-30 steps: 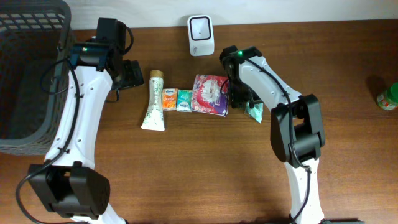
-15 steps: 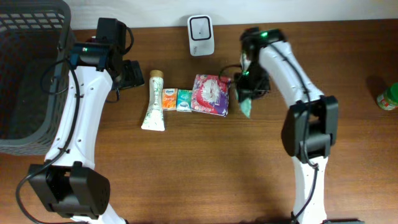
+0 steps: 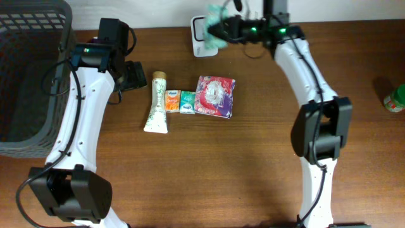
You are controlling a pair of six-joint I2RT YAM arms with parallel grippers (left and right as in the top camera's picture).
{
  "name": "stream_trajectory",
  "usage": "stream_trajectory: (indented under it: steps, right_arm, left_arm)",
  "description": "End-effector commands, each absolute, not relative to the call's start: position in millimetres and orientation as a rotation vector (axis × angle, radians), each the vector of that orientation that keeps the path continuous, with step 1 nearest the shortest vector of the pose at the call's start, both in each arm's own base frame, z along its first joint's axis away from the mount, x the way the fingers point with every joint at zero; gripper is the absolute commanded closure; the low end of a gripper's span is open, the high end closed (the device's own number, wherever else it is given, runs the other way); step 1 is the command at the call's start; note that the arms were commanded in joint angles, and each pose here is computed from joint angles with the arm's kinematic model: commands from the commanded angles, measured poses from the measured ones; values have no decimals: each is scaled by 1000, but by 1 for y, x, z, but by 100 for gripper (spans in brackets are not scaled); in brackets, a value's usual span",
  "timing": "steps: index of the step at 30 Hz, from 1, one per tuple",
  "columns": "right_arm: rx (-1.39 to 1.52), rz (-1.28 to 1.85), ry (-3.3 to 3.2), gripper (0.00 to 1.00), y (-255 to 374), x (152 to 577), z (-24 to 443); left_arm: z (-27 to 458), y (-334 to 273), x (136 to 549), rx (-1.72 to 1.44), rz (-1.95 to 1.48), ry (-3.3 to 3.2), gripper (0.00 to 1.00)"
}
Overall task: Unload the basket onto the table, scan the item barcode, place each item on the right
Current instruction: 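Hold the mint-green pack's barcode up to the white scanner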
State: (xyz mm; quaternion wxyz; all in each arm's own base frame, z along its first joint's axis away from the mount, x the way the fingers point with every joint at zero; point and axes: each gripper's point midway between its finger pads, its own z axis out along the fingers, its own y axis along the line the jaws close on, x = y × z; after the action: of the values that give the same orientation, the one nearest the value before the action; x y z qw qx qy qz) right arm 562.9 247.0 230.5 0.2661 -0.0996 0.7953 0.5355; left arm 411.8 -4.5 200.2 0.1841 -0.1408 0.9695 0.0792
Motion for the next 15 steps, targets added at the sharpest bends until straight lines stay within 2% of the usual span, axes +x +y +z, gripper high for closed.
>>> stream_trajectory:
  steps: [1,5,7,12,15]
  right_arm:
    - [-173,1550,2104,96,288,574,232]
    - [-124,1555,2110,92,297,587,199]
    - [-169,1465,2178,95,285,583,181]
    - [-67,1406,2094,95,260,611,191]
    - [49,1306,2052,86,267,631,187]
  left_arm:
    - [206,-6,411,-399,222,2715,1]
    - [206,-6,411,-399,222,2715,1]
    - [206,-6,411,-400,223,2715,1]
    - [206,-6,411,-399,222,2715,1]
    - [206,-6,411,-399,222,2715,1]
